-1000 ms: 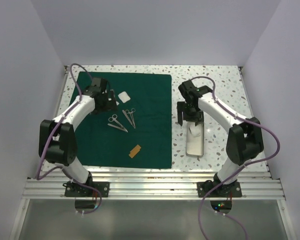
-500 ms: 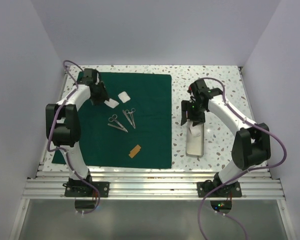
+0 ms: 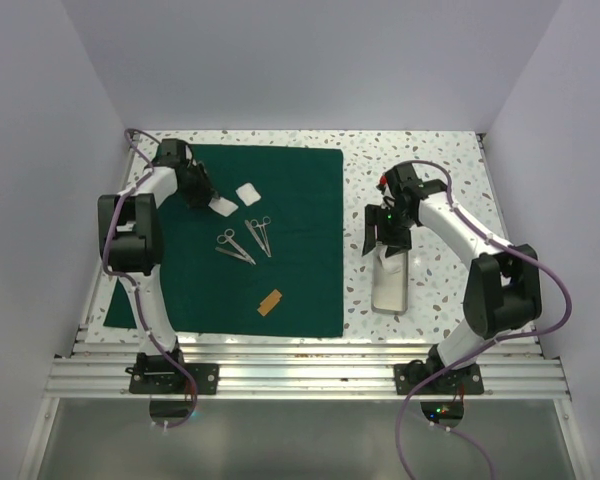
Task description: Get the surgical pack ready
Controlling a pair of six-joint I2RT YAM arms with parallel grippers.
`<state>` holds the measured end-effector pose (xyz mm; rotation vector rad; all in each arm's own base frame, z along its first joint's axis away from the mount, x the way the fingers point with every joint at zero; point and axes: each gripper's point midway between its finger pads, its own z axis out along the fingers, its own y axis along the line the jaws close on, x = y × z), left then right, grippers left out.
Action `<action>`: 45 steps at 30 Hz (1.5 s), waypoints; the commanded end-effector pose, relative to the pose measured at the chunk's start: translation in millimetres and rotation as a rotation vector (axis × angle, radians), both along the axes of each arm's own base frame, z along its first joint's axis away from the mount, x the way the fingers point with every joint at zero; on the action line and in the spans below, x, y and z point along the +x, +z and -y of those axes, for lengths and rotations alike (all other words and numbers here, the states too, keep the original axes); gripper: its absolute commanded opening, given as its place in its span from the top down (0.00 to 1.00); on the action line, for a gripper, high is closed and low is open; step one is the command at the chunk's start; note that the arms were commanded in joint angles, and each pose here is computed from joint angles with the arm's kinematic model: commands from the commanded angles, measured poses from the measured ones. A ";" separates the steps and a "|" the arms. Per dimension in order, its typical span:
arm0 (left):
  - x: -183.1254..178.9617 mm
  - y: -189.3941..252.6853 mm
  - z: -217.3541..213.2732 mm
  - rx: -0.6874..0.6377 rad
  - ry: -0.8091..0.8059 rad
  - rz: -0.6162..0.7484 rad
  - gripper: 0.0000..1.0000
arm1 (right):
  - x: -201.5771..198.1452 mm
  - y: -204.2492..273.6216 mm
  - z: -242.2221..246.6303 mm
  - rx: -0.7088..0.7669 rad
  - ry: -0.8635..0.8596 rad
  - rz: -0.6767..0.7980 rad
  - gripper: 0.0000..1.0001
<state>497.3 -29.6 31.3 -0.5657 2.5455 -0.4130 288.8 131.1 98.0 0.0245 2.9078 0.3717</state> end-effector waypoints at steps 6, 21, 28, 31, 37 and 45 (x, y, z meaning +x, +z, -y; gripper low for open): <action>15.7 7.3 1.1 -0.036 0.010 0.039 0.56 | 8.8 3.2 -6.5 0.036 0.030 0.014 0.37; -12.0 -6.9 -2.1 -0.002 -0.011 -0.021 0.60 | 3.8 -1.8 -8.5 0.058 0.021 0.006 0.36; -14.9 -13.9 -3.0 0.001 -0.017 -0.038 0.67 | -0.2 -4.3 -8.1 0.061 0.018 0.000 0.36; -12.8 -12.8 -1.3 -0.002 -0.028 -0.030 0.70 | -1.4 -4.2 -7.9 0.061 0.016 -0.001 0.36; -3.6 4.3 -1.4 0.009 -0.062 0.004 1.00 | -0.3 -2.0 -6.9 0.058 0.012 0.005 0.36; -2.6 57.2 12.1 -0.027 -0.152 0.125 1.00 | 1.3 0.9 -8.8 0.065 0.014 0.010 0.36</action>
